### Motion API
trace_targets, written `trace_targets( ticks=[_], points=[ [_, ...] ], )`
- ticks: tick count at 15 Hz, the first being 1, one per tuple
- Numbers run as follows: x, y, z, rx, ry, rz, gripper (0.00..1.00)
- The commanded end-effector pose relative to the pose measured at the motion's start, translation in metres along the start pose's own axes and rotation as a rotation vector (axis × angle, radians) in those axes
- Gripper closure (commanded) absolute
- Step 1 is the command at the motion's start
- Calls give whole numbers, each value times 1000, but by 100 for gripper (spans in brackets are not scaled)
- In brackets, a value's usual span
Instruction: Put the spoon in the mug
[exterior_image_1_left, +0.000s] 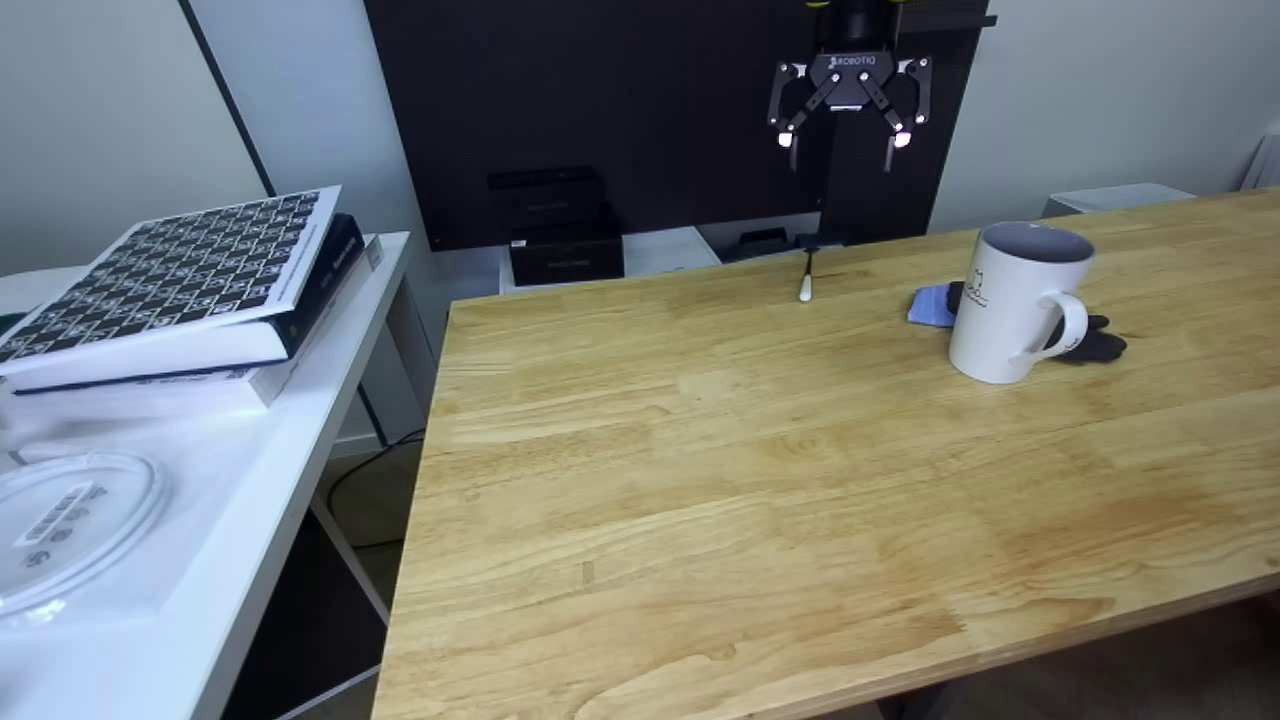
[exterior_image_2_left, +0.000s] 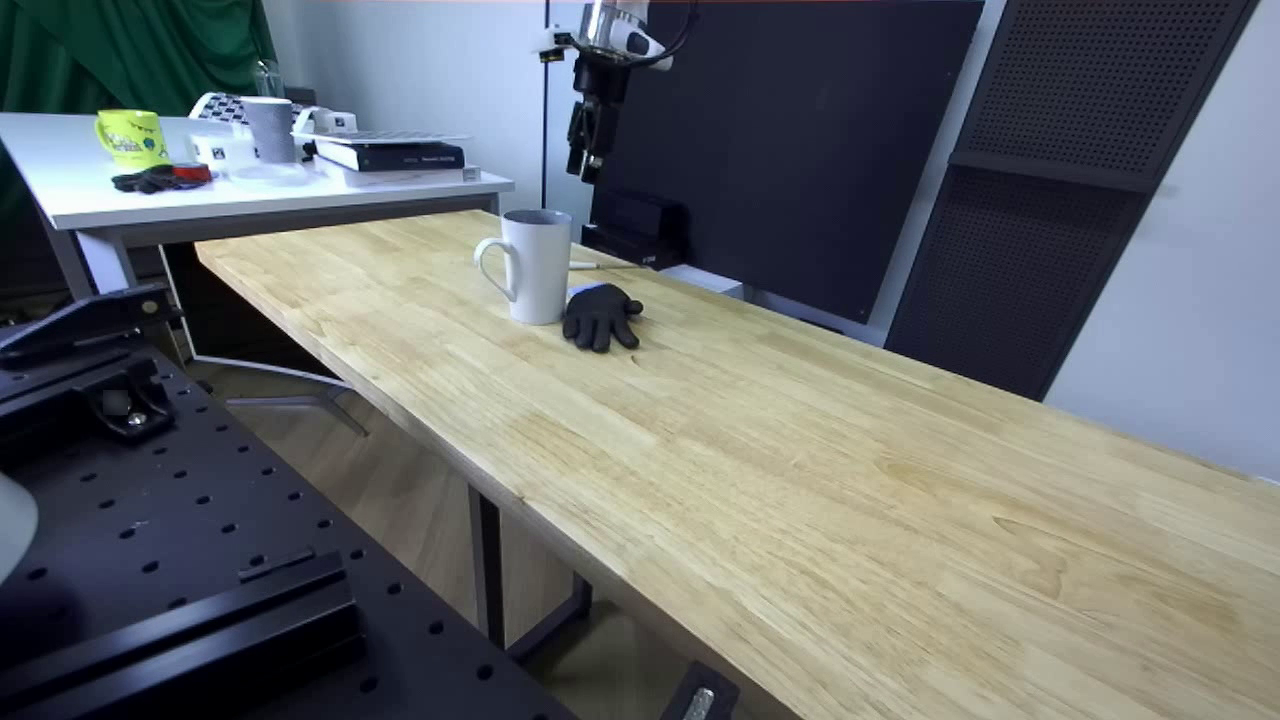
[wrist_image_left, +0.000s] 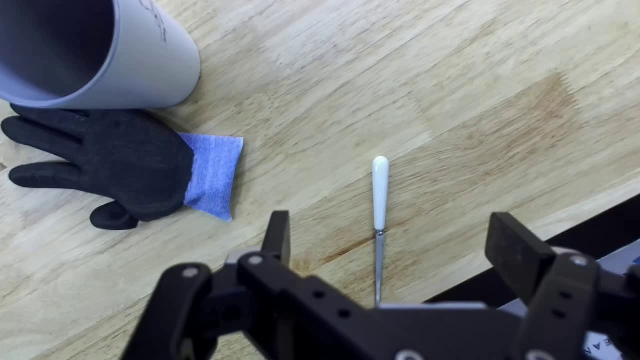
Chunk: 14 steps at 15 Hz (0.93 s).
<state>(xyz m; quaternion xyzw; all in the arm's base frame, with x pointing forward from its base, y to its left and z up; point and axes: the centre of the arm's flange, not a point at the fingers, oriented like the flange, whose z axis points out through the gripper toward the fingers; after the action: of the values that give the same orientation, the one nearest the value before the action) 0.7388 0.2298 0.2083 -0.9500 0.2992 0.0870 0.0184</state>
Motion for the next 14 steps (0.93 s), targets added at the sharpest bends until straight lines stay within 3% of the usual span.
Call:
trace_targets(
  ticks=[1, 14],
  points=[
    [9, -11, 12, -3, 32, 55, 0],
    [11, -34, 66, 18, 110, 42, 0]
  ],
)
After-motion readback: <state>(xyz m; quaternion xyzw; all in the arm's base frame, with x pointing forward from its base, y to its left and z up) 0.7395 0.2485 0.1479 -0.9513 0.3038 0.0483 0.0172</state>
